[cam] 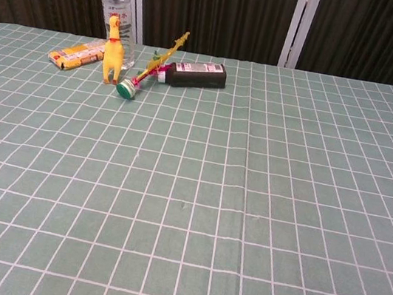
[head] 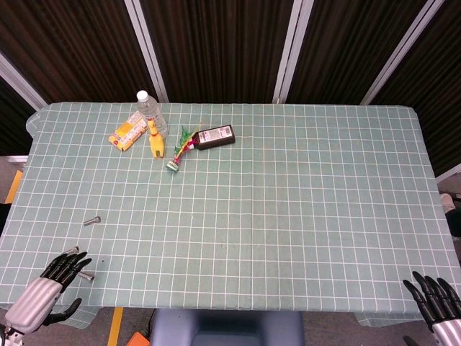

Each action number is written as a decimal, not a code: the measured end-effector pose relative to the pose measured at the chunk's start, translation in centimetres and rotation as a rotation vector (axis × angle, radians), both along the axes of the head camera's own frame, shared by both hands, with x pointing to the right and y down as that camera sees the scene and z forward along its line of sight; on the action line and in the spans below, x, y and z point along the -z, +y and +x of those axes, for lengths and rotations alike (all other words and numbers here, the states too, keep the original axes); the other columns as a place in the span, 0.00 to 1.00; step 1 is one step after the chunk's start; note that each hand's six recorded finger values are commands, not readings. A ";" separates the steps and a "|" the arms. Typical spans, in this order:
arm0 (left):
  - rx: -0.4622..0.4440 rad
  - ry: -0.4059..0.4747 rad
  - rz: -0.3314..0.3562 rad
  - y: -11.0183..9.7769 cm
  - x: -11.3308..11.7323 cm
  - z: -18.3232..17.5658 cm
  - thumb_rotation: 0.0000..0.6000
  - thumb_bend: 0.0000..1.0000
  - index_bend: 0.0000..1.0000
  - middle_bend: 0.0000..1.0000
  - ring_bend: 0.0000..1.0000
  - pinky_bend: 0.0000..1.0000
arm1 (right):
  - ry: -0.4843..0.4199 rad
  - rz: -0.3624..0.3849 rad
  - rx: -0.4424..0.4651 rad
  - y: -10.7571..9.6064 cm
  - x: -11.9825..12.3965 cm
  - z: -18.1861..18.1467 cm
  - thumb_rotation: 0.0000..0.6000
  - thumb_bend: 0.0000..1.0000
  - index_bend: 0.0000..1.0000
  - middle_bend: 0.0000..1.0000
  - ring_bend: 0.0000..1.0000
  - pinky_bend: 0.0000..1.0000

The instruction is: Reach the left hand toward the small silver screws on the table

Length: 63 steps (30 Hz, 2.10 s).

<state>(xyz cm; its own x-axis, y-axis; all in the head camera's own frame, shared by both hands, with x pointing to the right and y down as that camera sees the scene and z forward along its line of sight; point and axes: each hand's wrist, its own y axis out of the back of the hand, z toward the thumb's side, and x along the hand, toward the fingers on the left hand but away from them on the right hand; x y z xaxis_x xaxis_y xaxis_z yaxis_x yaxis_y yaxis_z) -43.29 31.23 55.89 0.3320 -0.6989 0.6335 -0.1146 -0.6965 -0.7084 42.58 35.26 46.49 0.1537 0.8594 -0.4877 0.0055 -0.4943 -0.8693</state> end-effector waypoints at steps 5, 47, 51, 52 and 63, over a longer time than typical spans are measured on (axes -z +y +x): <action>-0.002 0.008 -0.003 0.1 0.1 0.1 1.00 0.42 0.00 0.00 0.00 0.05 | 0.000 -0.003 0.001 0.1 0.0 -0.1 1.00 0.18 0.00 0.00 0.00 0.00; -0.008 -0.073 0.000 0.8 -11.9 -5.9 1.00 0.44 0.41 1.00 1.00 1.00 | 0.016 -0.018 0.008 0.2 -0.6 -0.4 1.00 0.18 0.00 0.00 0.00 0.00; -0.004 -0.079 -0.003 0.5 -12.2 -6.1 1.00 0.44 0.42 1.00 1.00 1.00 | 0.017 -0.019 0.007 0.2 -0.7 -0.4 1.00 0.18 0.00 0.00 0.00 0.00; -0.001 -0.081 -0.004 0.4 -12.2 -6.1 1.00 0.44 0.42 1.00 1.00 1.00 | 0.018 -0.019 0.007 0.2 -0.7 -0.4 1.00 0.18 0.00 0.00 0.00 0.00; 0.008 -0.103 -0.011 0.1 -12.7 -6.7 1.00 0.44 0.47 1.00 1.00 1.00 | 0.017 -0.015 0.007 0.2 -0.6 -0.4 1.00 0.18 0.00 0.00 0.00 0.00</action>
<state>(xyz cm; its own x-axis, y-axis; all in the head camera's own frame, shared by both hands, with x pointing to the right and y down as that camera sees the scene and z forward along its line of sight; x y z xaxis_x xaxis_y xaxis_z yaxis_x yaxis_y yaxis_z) -49.97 31.32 68.59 0.2588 -0.6941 0.6717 -0.0473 -0.7037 -0.7089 42.20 35.45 47.10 0.1509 0.8510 -0.5030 -0.0124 -0.5072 -0.8617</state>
